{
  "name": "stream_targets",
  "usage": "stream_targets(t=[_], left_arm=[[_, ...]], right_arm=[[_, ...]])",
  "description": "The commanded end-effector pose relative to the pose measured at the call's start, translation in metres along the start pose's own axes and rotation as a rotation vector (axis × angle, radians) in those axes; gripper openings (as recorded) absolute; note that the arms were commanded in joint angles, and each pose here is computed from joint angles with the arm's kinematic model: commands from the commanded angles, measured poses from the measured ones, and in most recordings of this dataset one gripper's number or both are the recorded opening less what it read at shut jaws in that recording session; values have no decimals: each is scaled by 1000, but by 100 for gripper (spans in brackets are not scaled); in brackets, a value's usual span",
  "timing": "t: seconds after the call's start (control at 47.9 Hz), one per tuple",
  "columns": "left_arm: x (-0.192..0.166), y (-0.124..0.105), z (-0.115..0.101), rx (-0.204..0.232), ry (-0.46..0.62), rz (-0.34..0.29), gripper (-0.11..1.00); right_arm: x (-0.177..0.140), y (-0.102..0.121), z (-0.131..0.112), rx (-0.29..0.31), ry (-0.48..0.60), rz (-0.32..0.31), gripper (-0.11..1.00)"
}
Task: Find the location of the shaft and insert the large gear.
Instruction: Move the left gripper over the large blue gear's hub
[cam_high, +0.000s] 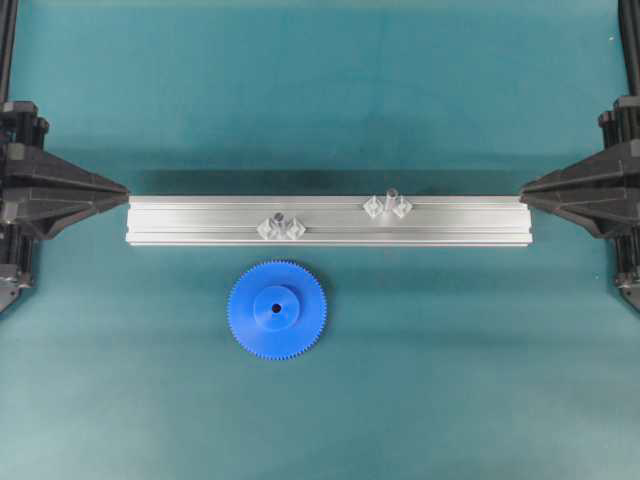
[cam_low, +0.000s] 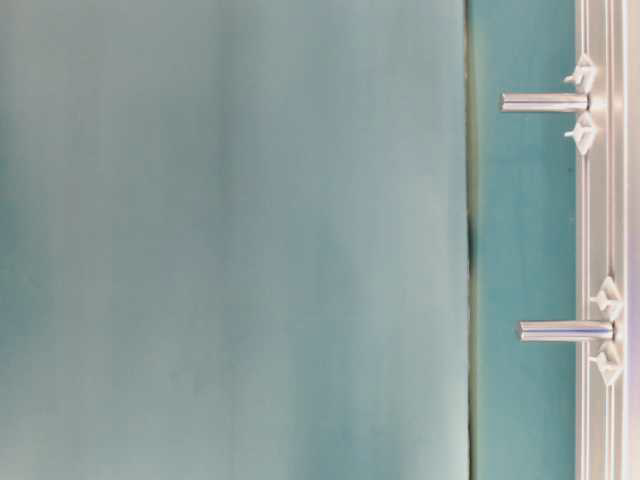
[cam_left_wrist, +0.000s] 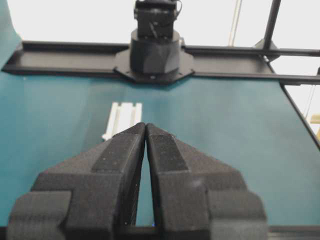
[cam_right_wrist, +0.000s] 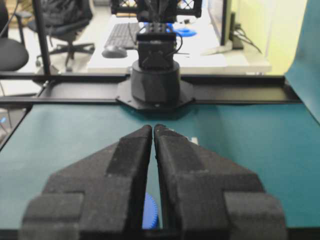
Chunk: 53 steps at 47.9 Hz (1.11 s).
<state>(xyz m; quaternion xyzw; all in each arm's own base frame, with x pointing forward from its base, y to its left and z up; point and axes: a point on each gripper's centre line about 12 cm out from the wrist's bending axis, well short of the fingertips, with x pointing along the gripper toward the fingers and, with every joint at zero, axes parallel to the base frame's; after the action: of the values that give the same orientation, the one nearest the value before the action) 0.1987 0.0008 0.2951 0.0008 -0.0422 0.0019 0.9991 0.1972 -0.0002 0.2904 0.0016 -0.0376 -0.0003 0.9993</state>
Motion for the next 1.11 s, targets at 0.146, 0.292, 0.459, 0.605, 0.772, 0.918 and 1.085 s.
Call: stream_targets(t=[0.146,0.292,0.459,0.605,0.772,0.918,1.085], left_arm=[[35,-14,-14,-43,144,-57,1],[69,-19,-26,-38,282,-67,0],[93,-30,-56,-34,488,-89,0],[114,-41,-70,-34,575,-110,0],[135,-45,-84,-29,655,-110,0],[145,-48,-99,-22,760,-107,0],[158,-50,-107,-13,837,-104,0]], right_arm=[[3,0,-1,93,80,-8,5],[5,1,1,108,213,-8,3],[8,1,-6,110,379,-15,3],[14,1,-17,108,501,-20,3],[24,0,-27,97,569,-25,3],[28,-1,-35,97,604,-33,3],[27,-3,-35,99,603,-39,3]])
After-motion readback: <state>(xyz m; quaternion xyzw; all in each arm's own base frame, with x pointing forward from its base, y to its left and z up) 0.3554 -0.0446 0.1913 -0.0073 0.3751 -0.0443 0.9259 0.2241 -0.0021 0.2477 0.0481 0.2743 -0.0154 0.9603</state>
